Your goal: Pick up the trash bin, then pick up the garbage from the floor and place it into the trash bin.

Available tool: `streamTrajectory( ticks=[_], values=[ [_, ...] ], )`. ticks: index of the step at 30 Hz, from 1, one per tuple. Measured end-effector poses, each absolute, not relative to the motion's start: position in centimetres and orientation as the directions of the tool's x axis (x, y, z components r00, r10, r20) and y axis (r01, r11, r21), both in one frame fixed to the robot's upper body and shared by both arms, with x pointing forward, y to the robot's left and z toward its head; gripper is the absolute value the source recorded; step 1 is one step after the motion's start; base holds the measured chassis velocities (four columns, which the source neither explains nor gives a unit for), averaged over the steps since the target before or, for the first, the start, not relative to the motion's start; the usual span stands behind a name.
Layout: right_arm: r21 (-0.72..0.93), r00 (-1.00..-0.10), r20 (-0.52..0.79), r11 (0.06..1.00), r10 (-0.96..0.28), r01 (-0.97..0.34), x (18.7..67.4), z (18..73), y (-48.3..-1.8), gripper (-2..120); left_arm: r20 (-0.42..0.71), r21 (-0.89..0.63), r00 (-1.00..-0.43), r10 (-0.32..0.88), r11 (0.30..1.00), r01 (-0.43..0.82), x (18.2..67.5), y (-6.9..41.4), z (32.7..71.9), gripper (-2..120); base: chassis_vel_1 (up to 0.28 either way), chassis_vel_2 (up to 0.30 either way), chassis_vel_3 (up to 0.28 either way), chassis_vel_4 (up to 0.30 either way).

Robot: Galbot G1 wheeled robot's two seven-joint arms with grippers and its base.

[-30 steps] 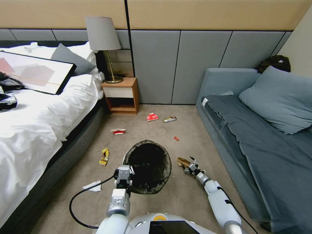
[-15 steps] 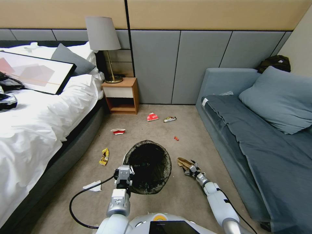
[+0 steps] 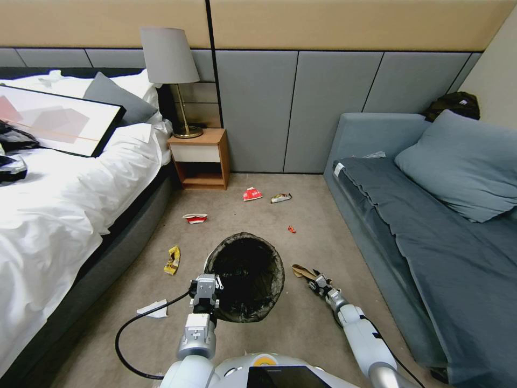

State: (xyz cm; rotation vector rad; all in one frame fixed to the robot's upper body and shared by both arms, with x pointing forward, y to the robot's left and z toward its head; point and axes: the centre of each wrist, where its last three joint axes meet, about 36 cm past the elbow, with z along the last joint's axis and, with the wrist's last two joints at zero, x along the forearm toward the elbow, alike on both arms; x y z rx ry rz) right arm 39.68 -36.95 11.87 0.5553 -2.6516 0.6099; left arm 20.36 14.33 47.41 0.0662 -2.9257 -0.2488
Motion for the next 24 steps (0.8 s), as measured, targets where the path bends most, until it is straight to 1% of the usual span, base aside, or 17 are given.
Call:
streamTrajectory(
  ticks=[1,4,5,7,17,19,20,22,23,24],
  values=[
    [-0.334,-0.857,0.425,0.829,-0.291,-0.448,39.7,11.9,-37.0,21,0.199,0.172,-0.978,-0.062,0.985,-0.027,20.4,14.3,47.4,1,0.000,0.000,0.000,0.000],
    [-0.337,-0.857,0.424,0.827,-0.292,-0.449,39.6,11.9,-37.0,4,0.198,0.173,-0.978,-0.059,0.985,-0.024,20.3,14.3,47.4,1,0.000,0.000,0.000,0.000],
    [-0.337,-0.857,0.424,0.827,-0.292,-0.449,39.6,11.9,-37.0,4,0.198,0.173,-0.978,-0.059,0.985,-0.024,20.3,14.3,47.4,1,0.000,0.000,0.000,0.000],
    [-0.342,-0.858,0.422,0.825,-0.293,-0.450,39.7,12.1,-37.2,0,0.198,0.174,-0.979,-0.058,0.985,-0.024,20.3,14.4,47.4,1,0.000,0.000,0.000,0.000],
    [-0.352,-0.868,0.396,0.823,-0.301,-0.446,39.7,12.7,-37.0,0,0.193,0.171,-0.980,-0.056,0.985,-0.022,20.4,14.3,47.5,1,0.000,0.000,0.000,0.000],
    [-0.365,-0.885,0.353,0.826,-0.305,-0.430,39.8,13.3,-36.8,0,0.193,0.171,-0.980,-0.055,0.985,-0.022,20.4,14.3,47.5,1,0.000,0.000,0.000,0.000],
    [-0.365,-0.885,0.353,0.826,-0.305,-0.430,39.8,13.3,-36.8,0,0.193,0.171,-0.980,-0.055,0.985,-0.022,20.4,14.3,47.5,1,0.000,0.000,0.000,0.000],
    [-0.387,-0.911,0.277,0.832,-0.307,-0.398,40.0,14.1,-36.3,0,0.192,0.169,-0.980,-0.055,0.985,-0.022,20.4,14.3,47.5,1,0.000,0.000,0.000,0.000],
    [-0.387,-0.911,0.277,0.832,-0.307,-0.398,40.0,14.1,-36.3,0,0.192,0.169,-0.980,-0.055,0.985,-0.022,20.4,14.3,47.5,1,0.000,0.000,0.000,0.000],
    [-0.395,-0.922,0.240,0.837,-0.304,-0.379,40.2,14.5,-36.1,0,0.193,0.169,-0.980,-0.054,0.985,-0.021,20.4,14.2,47.3,1,0.000,0.000,0.000,0.000]
  ],
)
